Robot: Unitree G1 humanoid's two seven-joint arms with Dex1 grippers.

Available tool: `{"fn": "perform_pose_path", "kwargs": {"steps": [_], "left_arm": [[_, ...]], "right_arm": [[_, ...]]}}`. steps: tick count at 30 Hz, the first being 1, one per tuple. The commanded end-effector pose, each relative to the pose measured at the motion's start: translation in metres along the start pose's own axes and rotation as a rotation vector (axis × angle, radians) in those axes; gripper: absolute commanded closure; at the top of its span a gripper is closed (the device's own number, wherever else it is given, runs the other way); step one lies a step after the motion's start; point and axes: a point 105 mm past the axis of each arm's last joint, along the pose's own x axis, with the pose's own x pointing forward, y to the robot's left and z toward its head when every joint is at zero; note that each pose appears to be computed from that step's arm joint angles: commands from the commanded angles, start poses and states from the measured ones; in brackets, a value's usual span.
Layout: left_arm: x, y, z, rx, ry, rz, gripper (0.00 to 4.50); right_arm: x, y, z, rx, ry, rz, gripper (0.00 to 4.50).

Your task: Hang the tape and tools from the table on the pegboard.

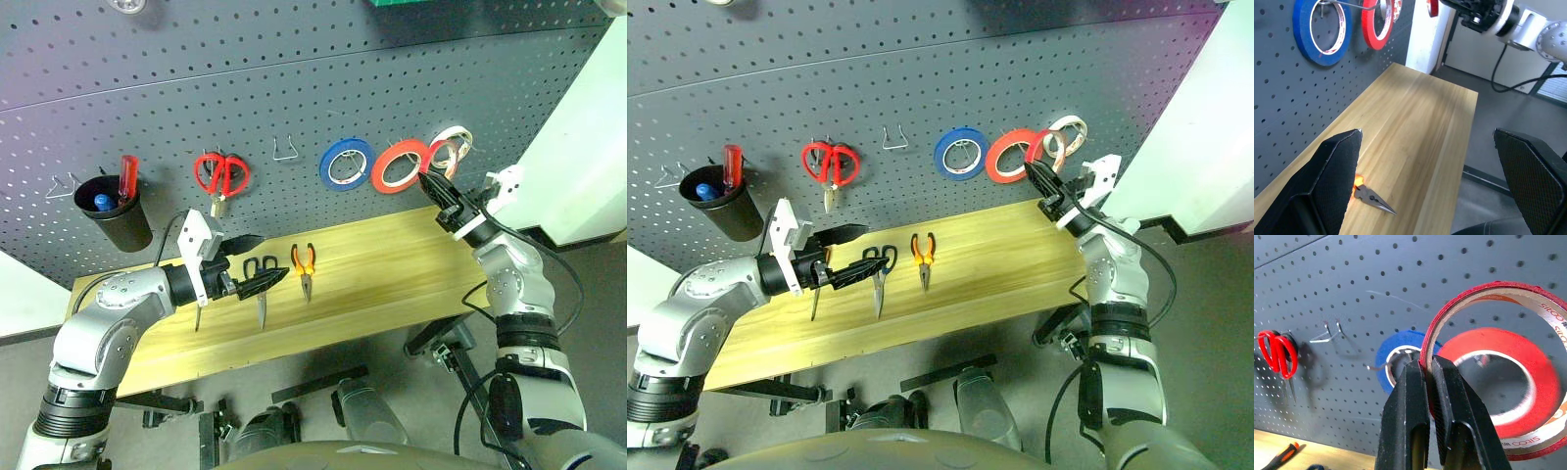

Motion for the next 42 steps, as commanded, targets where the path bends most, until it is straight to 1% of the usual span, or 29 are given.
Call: {"fn": "perform_pose_path", "kwargs": {"steps": [1, 8, 12, 15, 24, 28, 30, 31, 33, 39, 41, 42], "left_arm": [[-0.004, -0.003, 0.012, 0.043, -0.029, 0.015, 0.0], [-0.006, -0.006, 0.011, 0.043, -0.026, 0.027, 0.0], [-0.008, -0.006, 0.012, 0.048, -0.023, 0.034, 0.0], [-0.01, -0.006, 0.012, 0.047, -0.019, 0.039, 0.0], [-0.012, -0.007, 0.012, 0.042, -0.017, 0.041, 0.0], [-0.012, -0.007, 0.013, 0.047, -0.015, 0.04, 0.0], [-0.012, -0.008, 0.014, 0.048, -0.015, 0.039, 0.0], [-0.013, -0.008, 0.014, 0.048, -0.013, 0.039, 0.0], [-0.013, -0.008, 0.014, 0.046, -0.013, 0.039, 0.0], [-0.014, -0.008, 0.015, 0.044, -0.015, 0.042, 0.0], [-0.014, -0.008, 0.013, 0.043, -0.012, 0.04, 0.0], [-0.013, -0.008, 0.013, 0.04, -0.013, 0.04, 0.0]], "right_arm": [[0.012, 0.006, 0.01, -0.026, -0.041, 0.043, 4.49], [0.022, 0.008, 0.0, -0.051, -0.011, 0.061, 4.49], [0.024, 0.003, -0.004, -0.065, 0.0, 0.036, 4.49], [0.026, -0.003, -0.003, -0.083, -0.004, 0.009, 4.49], [0.021, -0.02, -0.007, -0.17, 0.031, -0.085, 4.49], [0.021, -0.025, -0.009, -0.162, 0.036, -0.105, 4.49], [0.021, -0.027, -0.01, -0.179, 0.045, -0.121, 3.89], [0.022, -0.028, -0.011, -0.178, 0.048, -0.127, 3.71], [0.023, -0.027, -0.012, -0.188, 0.057, -0.13, 3.08], [0.022, -0.025, -0.02, -0.165, 0.075, -0.117, 0.93], [0.022, -0.024, -0.021, -0.156, 0.073, -0.115, 0.26], [0.021, -0.024, -0.021, -0.135, 0.072, -0.105, 0.02]]}}
